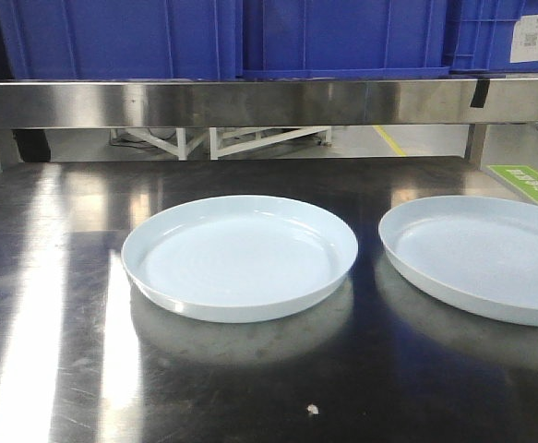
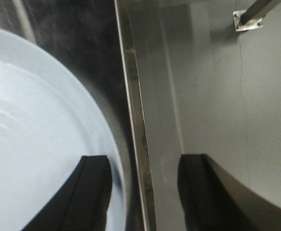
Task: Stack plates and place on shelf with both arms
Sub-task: 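Lift the plate with the right gripper and carry it over the other plate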
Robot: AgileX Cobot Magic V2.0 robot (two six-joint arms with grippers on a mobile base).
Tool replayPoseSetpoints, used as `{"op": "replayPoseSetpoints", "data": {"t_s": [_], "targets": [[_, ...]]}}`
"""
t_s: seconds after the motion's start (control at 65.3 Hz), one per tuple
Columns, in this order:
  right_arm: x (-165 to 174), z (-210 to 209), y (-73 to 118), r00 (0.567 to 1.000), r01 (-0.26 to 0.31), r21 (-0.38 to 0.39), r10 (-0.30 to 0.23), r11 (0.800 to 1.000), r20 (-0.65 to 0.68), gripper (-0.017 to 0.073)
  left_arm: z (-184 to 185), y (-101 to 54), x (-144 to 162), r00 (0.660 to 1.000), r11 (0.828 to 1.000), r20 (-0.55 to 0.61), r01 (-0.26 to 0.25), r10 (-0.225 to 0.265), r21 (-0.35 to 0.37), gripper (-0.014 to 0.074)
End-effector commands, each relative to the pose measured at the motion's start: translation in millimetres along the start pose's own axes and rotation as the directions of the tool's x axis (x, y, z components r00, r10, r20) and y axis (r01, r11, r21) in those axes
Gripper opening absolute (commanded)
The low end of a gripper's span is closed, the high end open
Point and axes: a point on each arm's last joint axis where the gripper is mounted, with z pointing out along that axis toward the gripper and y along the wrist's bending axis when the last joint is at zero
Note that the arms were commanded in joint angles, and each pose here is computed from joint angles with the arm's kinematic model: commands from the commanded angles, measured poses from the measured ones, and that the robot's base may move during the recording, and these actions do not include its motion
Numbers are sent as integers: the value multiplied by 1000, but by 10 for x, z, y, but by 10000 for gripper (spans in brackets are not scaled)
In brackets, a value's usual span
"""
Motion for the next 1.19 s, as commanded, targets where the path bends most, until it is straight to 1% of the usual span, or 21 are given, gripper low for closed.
{"op": "replayPoseSetpoints", "data": {"t_s": [0.0,0.061,0.107,0.153,0.168,0.199,0.214,0.23,0.306,0.383,0.459,0.582,0.704,0.811,0.888,0.934,0.949,1.041,1.056,1.179], "targets": [[-148,-73,4,996,16,-6,-15,1000,90,440,-46,-24,-156,995,1000,102,10,-13,23,83],[-149,-36,5,996,16,-6,-16,1000,86,414,-46,-24,-156,995,1000,102,10,-13,23,83],[-151,-26,5,996,17,-6,-17,1000,87,343,-46,-24,-156,995,1000,102,10,-13,23,83],[-154,-24,6,996,18,-6,-17,1000,91,246,-46,-24,-156,995,1000,102,10,-13,23,83],[-160,-26,6,995,18,-6,-18,1000,93,188,-46,-24,-156,995,1000,102,10,-13,23,83],[-170,-41,7,995,20,-6,-19,1000,100,107,-46,-24,-156,995,1000,102,10,-13,23,83],[-179,-47,8,994,21,-6,-21,1000,103,46,-46,-24,-156,995,1000,102,10,-13,23,83],[-188,-57,8,994,23,-5,-23,1000,107,8,-46,-24,-156,995,1000,102,10,-13,23,83],[-259,-132,13,990,32,-4,-31,999,141,53,-46,-24,-156,995,1000,102,10,-13,23,83],[-348,-270,22,982,36,-5,-34,999,186,22,-46,-24,-156,995,1000,102,10,-13,23,83],[-461,-471,34,969,34,-11,-31,999,245,26,-46,-24,-156,995,1000,102,10,-13,23,83],[-595,-805,57,935,36,-26,-24,999,354,26,-46,-24,-156,995,1000,102,10,-13,23,83],[-684,-1091,153,899,53,-59,-22,997,438,25,-46,-24,-156,995,1000,102,10,-13,23,83],[-713,-1232,349,884,99,-104,-39,990,465,25,-46,-24,-156,995,1000,102,10,-13,23,83],[-697,-1272,559,884,158,-135,-80,978,461,25,-46,-24,-156,995,1000,102,10,-13,23,83],[-671,-1281,708,882,201,-156,-109,967,459,25,-46,-24,-156,995,1000,102,10,-13,23,83],[-670,-1272,732,882,207,-159,-114,965,456,25,-46,-24,-156,995,1000,102,10,-13,23,83],[-604,-1225,1025,878,285,-198,-172,938,447,24,-46,-24,-156,995,1000,102,10,-13,23,83],[-584,-1221,1090,876,302,-207,-185,931,446,24,-46,-24,-156,995,1000,102,10,-13,23,83],[-493,-1092,1455,869,384,-247,-258,889,423,24,-46,-24,-156,995,1000,102,10,-13,23,83]]}}
